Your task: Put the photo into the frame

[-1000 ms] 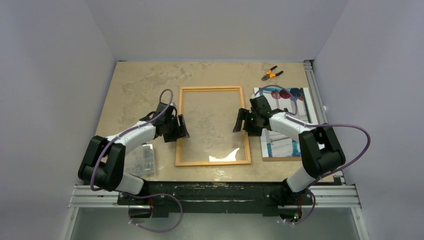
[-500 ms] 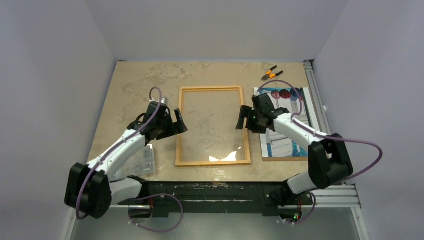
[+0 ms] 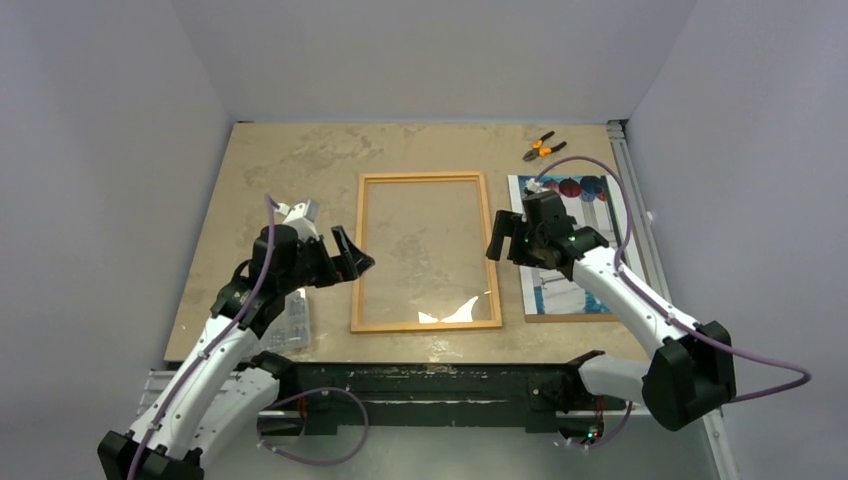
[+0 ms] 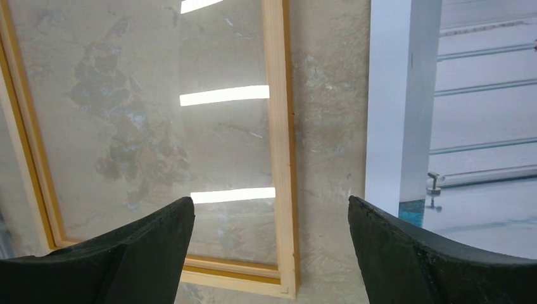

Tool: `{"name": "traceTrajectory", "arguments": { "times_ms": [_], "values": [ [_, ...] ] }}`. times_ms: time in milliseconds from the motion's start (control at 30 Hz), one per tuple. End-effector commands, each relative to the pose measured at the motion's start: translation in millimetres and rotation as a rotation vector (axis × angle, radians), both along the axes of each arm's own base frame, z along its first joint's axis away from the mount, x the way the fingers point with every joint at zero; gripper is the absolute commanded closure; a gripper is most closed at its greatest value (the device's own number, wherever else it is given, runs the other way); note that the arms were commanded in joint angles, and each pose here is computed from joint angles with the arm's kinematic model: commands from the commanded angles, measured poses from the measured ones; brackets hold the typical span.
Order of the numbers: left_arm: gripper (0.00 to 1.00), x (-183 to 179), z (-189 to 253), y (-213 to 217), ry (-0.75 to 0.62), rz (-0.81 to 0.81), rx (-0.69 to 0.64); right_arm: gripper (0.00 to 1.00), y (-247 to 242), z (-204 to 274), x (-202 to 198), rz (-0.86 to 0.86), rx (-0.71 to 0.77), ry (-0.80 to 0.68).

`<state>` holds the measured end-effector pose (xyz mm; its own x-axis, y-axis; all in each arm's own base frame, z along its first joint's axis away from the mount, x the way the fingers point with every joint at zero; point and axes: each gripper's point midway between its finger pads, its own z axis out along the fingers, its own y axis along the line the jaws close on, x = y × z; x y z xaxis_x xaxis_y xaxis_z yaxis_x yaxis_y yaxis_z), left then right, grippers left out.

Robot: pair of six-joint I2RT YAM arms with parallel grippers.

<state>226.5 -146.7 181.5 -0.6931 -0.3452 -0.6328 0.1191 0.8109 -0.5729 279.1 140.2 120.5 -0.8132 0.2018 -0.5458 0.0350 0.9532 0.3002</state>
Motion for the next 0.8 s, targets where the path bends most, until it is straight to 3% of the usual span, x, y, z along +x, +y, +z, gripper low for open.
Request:
{"name": "traceTrajectory", "arguments": {
  "times_ms": [0,300,767],
  "values": [
    [0.00,-20.6,3.8,-18.8,0.012,-0.101,-0.112,0.09,-17.7,-7.2,-15.9,-0.018,-0.062,0.018],
    [0.00,-37.2,17.2,-54.2,0.014,-0.252,-0.309,0.05,-51.6,-10.9,-26.5,-0.123,-0.147,0.035],
    [0.00,-42.2,-0.9,-117.4,0.106,-0.367,-0.184,0.08,-89.4,-13.4,0.6,-0.245,-0.421,0.092]
  ]
}}
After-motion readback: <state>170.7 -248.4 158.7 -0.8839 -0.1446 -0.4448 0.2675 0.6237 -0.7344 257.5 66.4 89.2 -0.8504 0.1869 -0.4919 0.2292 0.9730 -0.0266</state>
